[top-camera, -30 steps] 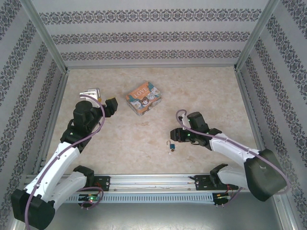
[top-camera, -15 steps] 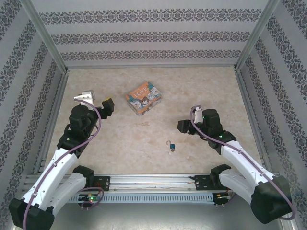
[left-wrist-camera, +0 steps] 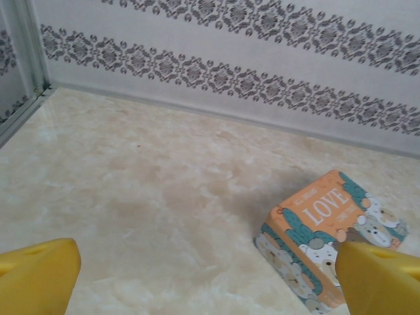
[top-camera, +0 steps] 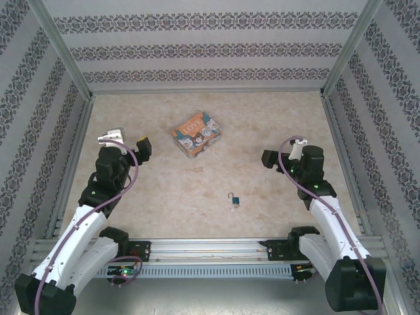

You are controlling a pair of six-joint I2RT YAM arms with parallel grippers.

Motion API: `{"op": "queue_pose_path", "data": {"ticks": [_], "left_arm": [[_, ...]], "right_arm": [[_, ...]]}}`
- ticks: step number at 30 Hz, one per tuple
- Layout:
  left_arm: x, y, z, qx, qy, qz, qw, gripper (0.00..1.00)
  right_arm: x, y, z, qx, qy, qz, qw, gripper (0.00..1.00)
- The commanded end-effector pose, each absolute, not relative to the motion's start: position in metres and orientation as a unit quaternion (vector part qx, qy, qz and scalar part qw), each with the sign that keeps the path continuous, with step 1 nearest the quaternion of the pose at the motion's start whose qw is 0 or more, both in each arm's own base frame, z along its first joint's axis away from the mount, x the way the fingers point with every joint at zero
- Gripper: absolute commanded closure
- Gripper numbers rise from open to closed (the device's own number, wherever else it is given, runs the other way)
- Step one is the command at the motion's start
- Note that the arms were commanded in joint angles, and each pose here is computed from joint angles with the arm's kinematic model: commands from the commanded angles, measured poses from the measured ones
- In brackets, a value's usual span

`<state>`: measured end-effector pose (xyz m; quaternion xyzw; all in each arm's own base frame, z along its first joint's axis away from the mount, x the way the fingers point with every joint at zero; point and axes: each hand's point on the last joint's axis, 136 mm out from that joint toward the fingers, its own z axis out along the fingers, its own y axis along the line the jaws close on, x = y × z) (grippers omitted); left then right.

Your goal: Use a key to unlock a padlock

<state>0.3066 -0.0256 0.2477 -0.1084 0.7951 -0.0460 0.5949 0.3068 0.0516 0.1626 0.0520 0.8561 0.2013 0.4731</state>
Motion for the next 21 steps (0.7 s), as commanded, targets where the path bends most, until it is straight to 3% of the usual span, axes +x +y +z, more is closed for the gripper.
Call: {"op": "queue_pose_path", "data": {"ticks": [1,9,15,21], "left_arm": [[0.305,-0.007,0.246,-0.134,0.784,-0.009,0.606,0.01],[0.294,0.018,0.212,-0.177,0.789,0.035,0.587,0.01],[0.288,0.025,0.199,-0.173,0.804,0.057,0.566,0.01],[0.286,0.033,0.182,-0.18,0.813,0.067,0.55,0.01]], "right_arm": [[0.315,0.034,0.163,0.047,0.847,0.153,0.507,0.02],[0.326,-0.004,0.134,0.073,0.823,0.047,0.561,0.02],[0.341,-0.007,0.117,0.058,0.828,0.028,0.556,0.02],[0.361,-0.005,0.131,0.027,0.789,0.021,0.613,0.01]]}}
